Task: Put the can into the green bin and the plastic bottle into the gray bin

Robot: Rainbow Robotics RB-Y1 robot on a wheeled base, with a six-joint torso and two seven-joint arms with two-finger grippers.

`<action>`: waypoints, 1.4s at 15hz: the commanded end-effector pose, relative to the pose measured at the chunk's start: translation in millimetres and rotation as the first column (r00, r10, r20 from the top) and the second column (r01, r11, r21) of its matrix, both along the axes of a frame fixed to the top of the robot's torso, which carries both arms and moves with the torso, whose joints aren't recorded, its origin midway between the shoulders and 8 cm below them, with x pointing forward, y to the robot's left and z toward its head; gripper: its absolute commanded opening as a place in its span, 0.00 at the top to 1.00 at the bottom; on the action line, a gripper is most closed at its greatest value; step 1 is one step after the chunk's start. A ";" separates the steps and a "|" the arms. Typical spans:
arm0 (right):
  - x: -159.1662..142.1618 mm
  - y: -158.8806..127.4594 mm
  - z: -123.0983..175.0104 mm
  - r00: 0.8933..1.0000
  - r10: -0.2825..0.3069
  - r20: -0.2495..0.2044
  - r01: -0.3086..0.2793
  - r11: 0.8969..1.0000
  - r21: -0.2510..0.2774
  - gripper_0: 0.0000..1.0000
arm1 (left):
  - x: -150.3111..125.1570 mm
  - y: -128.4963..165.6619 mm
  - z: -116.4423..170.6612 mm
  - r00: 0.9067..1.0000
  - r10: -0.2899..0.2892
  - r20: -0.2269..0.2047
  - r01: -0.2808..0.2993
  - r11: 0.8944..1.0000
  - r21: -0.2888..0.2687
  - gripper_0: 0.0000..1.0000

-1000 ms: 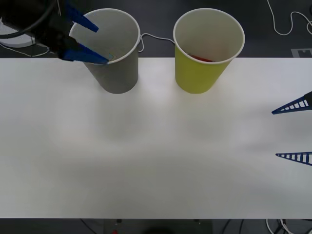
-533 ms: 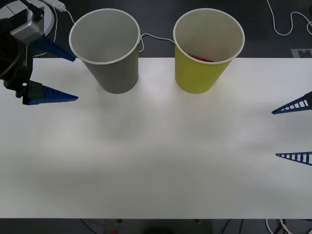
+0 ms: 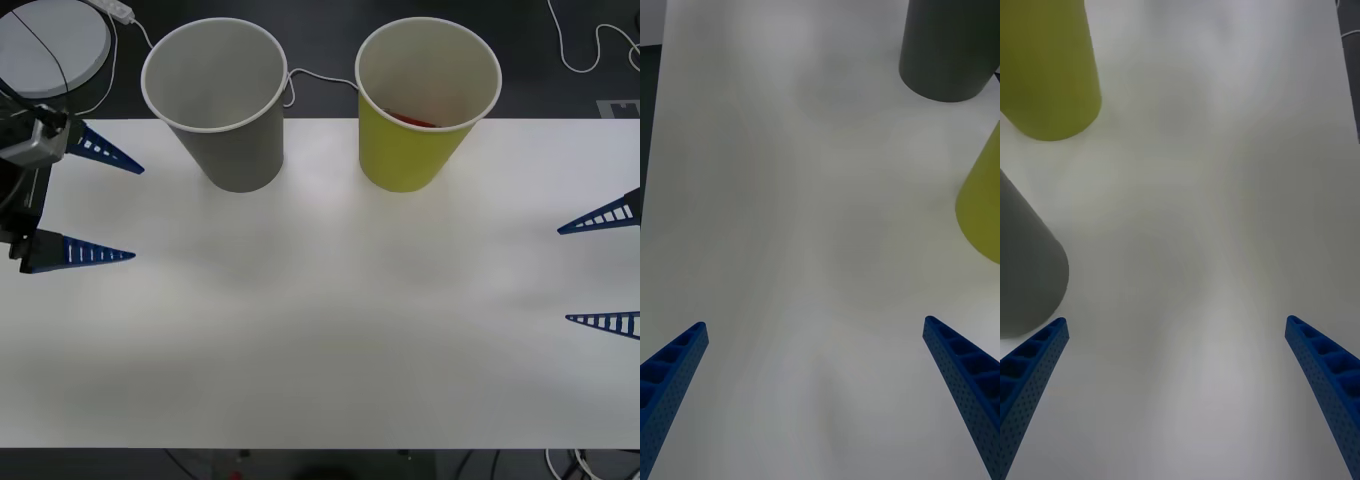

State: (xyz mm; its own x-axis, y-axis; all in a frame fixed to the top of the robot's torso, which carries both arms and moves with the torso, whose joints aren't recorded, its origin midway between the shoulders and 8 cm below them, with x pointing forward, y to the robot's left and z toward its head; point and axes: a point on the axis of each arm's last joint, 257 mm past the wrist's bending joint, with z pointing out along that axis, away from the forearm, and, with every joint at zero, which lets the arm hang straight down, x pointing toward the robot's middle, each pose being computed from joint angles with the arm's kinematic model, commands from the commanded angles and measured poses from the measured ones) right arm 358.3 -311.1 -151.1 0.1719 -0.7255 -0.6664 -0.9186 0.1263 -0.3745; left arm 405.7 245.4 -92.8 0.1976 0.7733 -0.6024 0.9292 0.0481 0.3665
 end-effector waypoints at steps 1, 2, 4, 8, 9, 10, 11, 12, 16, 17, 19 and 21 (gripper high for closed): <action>0.0 0.0 0.0 1.000 0.000 0.000 0.000 1.000 0.000 0.00 | -5.3 2.7 -15.9 0.999 -0.024 0.023 0.024 0.999 -0.027 0.00; 0.0 0.0 0.0 1.000 0.000 0.000 0.000 1.000 0.000 0.00 | -7.3 3.4 -23.9 0.999 -0.032 0.028 0.032 0.999 -0.029 0.00; 0.0 0.0 0.0 1.000 0.000 0.000 0.000 1.000 0.000 0.00 | -9.7 4.5 -33.4 0.998 -0.043 0.041 0.044 0.999 -0.030 0.00; 0.0 0.0 0.0 1.000 0.000 0.000 0.000 1.000 0.000 0.00 | -14.6 3.1 -49.9 0.997 -0.052 0.055 0.055 0.997 -0.056 0.00; 0.0 0.0 0.0 1.000 0.000 0.000 0.000 1.000 0.000 0.00 | -13.8 2.2 -51.2 0.997 -0.047 0.060 0.051 0.997 -0.064 0.00; 0.0 0.0 0.0 1.000 0.000 0.000 0.000 1.000 0.000 0.00 | -15.8 1.4 -53.3 0.997 -0.055 0.059 0.058 0.996 -0.065 0.00; 0.0 0.0 0.0 1.000 0.000 0.000 0.000 1.000 0.000 0.00 | -18.1 1.7 -54.1 0.997 -0.060 0.055 0.064 0.996 -0.066 0.00; 0.0 0.0 0.0 1.000 0.000 0.000 0.000 1.000 0.000 0.00 | -18.7 3.0 -54.3 0.997 -0.061 0.055 0.064 0.996 -0.064 0.00; 0.0 0.0 0.0 1.000 0.000 0.000 0.000 1.000 0.000 0.00 | -18.8 6.7 -56.9 0.996 -0.063 0.058 0.065 0.997 -0.046 0.00; 0.0 0.0 0.0 1.000 0.000 0.000 0.000 1.000 0.000 0.00 | -18.6 7.0 -57.2 0.996 -0.066 0.062 0.069 0.997 -0.043 0.00; 0.0 0.0 0.0 1.000 0.000 0.000 0.000 1.000 0.000 0.00 | -20.7 11.3 -58.5 0.994 -0.085 0.069 0.086 0.996 -0.016 0.00; 0.0 0.0 0.0 1.000 0.000 0.000 0.000 1.000 0.000 0.00 | -20.7 11.3 -58.5 0.994 -0.085 0.069 0.086 0.996 -0.016 0.00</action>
State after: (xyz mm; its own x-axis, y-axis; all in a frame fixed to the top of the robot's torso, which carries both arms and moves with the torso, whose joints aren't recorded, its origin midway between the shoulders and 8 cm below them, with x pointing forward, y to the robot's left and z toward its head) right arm 358.3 -311.1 -151.1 0.1719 -0.7255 -0.6664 -0.9186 0.1263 -0.3745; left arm 384.9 256.7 -151.5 0.3028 0.7404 -0.6001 0.9035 -0.0226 0.4280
